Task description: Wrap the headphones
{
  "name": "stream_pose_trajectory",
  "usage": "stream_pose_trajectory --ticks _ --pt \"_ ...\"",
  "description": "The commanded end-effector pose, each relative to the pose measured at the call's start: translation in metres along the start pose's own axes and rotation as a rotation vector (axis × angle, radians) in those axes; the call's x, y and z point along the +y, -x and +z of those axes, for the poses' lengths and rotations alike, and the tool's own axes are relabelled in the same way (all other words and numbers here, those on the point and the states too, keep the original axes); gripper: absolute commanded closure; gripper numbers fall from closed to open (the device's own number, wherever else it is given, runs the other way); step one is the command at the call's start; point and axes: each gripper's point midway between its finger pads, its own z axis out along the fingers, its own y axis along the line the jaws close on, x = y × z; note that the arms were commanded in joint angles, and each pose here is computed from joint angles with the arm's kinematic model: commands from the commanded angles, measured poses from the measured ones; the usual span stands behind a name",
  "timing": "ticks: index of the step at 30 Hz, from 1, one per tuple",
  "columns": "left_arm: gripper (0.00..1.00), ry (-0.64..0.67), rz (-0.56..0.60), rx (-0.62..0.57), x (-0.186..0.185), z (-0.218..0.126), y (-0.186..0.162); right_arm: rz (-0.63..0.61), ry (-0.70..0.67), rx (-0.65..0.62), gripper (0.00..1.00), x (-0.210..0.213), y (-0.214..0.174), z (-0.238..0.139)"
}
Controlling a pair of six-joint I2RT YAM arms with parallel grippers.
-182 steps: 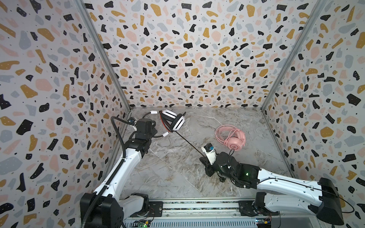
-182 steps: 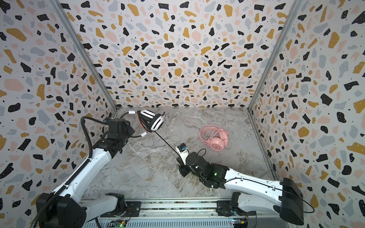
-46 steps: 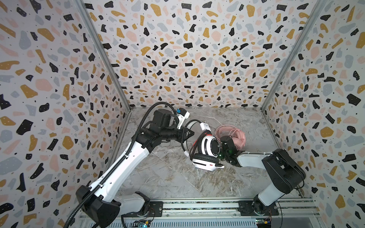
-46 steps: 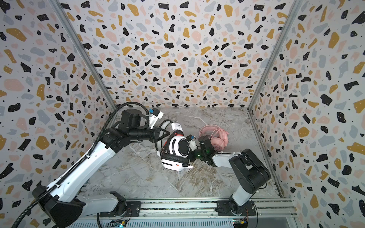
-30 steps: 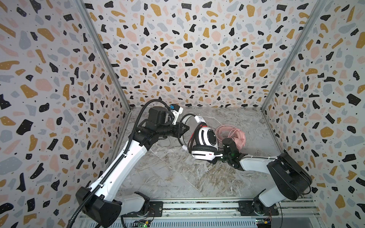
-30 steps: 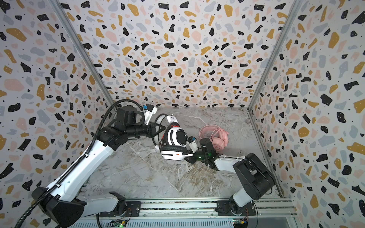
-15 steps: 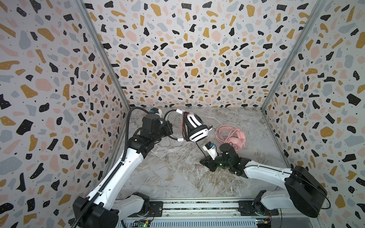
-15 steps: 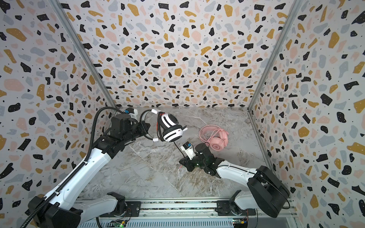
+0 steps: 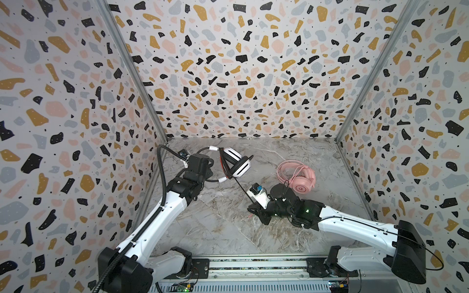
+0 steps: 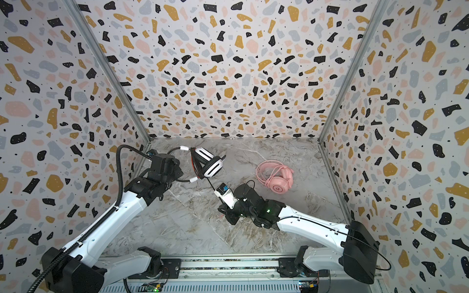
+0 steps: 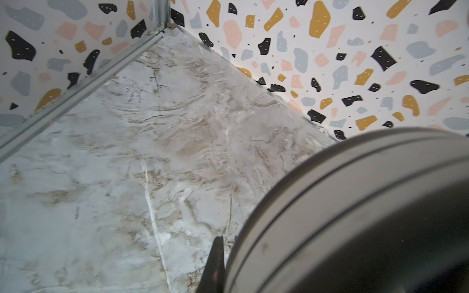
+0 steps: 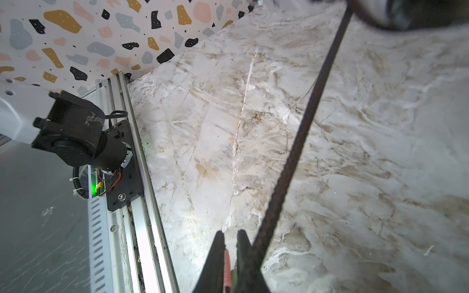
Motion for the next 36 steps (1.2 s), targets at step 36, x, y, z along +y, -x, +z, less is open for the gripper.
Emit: stream_pose_trajectory --ticks 36 --pt "1.0 -0.538 0.587 0.162 -0.076 -0.048 -0.127 -0.239 -0.515 0.012 0.92 -0.124 0.099 -0.062"
